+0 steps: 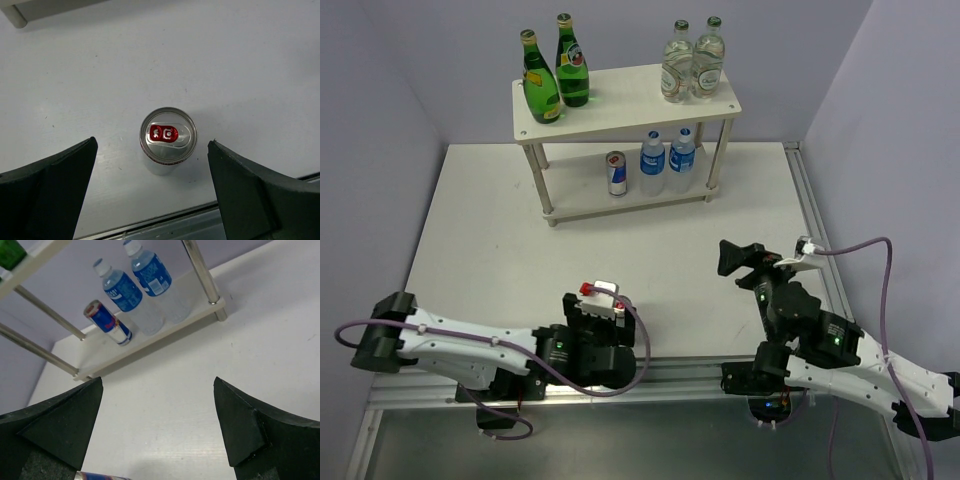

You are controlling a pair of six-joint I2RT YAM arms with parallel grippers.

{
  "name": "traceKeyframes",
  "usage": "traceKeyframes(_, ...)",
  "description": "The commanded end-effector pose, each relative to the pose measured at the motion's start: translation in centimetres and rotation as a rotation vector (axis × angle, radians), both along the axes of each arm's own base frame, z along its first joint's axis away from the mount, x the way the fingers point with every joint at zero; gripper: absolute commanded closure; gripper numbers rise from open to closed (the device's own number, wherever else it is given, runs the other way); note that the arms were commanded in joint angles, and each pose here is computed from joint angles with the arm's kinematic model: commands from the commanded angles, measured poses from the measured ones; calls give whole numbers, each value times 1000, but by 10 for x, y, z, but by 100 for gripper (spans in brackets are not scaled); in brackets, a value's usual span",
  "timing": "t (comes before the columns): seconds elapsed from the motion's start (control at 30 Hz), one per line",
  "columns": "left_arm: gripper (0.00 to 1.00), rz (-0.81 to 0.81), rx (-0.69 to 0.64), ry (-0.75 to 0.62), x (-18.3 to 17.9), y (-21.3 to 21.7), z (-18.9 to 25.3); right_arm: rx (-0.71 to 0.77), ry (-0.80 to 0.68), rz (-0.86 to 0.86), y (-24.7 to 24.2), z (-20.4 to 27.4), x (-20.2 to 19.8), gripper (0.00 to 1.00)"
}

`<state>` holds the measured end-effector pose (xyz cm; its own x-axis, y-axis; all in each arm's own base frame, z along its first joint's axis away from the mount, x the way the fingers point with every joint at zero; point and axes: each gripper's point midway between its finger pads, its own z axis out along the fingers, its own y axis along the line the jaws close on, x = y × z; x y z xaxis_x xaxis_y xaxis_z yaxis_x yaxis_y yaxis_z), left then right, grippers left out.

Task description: Place and organize the beverage onto the shelf

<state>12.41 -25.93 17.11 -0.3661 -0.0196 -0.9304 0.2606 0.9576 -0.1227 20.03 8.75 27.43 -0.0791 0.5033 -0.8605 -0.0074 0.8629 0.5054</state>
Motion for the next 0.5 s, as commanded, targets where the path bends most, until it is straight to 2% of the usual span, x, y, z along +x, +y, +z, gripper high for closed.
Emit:
traceKeyframes(0.0,1,103,-77,-51,4,-2,12,-57,32,-11,5,-12,3,2)
traceKeyframes(0.2,1,65,-90,-27,-4,-31,-7,-57,17,14,10,-12,3,2)
traceKeyframes(0.47,1,35,-77,-7,-1,-44,-31,-51,17,25,9,-15,2,2)
